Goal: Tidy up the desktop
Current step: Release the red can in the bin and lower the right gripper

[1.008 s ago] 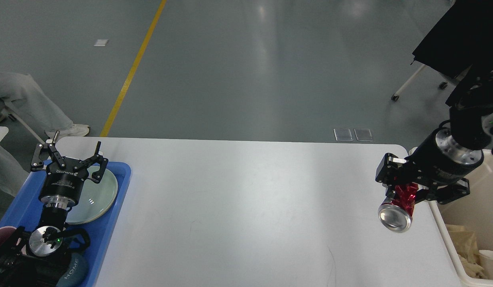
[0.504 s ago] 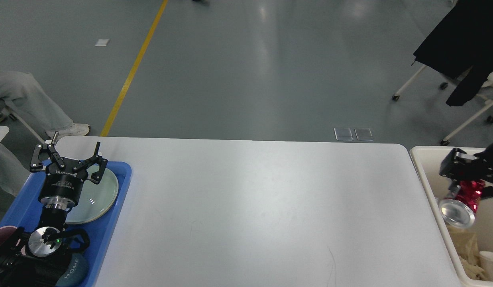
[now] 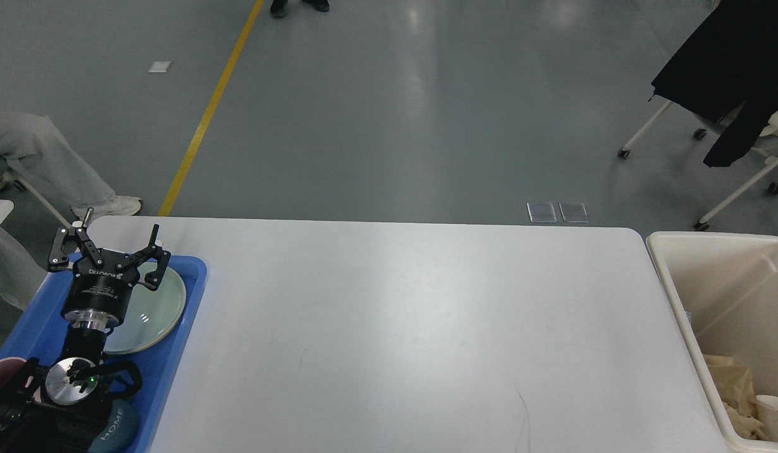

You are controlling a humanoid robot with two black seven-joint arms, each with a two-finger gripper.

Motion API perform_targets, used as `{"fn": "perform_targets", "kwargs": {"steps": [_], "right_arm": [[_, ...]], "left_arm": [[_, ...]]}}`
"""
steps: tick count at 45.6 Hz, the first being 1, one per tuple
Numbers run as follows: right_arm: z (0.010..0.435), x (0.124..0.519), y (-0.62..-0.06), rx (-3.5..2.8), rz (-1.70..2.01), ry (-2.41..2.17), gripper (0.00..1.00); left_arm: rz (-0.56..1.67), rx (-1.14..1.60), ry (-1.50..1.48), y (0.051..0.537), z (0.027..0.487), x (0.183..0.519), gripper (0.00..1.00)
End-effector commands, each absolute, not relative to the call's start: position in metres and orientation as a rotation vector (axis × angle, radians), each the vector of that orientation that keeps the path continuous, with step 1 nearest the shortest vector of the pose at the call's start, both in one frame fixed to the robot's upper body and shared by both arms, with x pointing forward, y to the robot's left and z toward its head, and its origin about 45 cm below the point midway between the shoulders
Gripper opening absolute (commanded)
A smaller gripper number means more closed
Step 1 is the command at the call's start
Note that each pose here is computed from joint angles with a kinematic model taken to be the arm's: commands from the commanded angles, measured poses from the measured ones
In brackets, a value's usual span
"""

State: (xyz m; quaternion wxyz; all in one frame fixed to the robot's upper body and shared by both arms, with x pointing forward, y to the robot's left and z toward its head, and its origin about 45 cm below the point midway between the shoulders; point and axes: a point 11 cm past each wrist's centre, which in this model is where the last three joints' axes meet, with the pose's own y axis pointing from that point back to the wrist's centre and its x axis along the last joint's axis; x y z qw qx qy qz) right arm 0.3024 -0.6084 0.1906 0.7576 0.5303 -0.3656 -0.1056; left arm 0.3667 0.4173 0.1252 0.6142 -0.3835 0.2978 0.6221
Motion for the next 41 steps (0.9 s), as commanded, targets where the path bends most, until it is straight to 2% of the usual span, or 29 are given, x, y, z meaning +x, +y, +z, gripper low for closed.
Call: {"fn": "perform_targets", "kwargs": {"steps": [1,14,37,38,41], "right_arm": [[0.145,0.295,-0.611,1.094,-0.145,-0.799,0.0],[0.052,0.251,-0.584,1.002,0.066,-0.743,0.0],[0.045,0.247,-0.58,0.997,0.085,-0.754,0.0],[0.044,0.245,-0.581,0.998,0.083,-0.753,0.12],[0.044,0.243,-0.582,0.994,0.09,-0.755,0.62]], "left_arm": [[1.434,-0.884,0.687,0.417,0.125,0.367,0.96],[1.434,-0.883,0.685,0.418,0.126,0.367,0.96],[1.434,-0.884,0.687,0.417,0.125,0.367,0.96],[1.434,-0.884,0.687,0.417,0.125,0.367,0.96],[1.434,-0.883,0.685,0.418,0.126,0.367,0.96]]}}
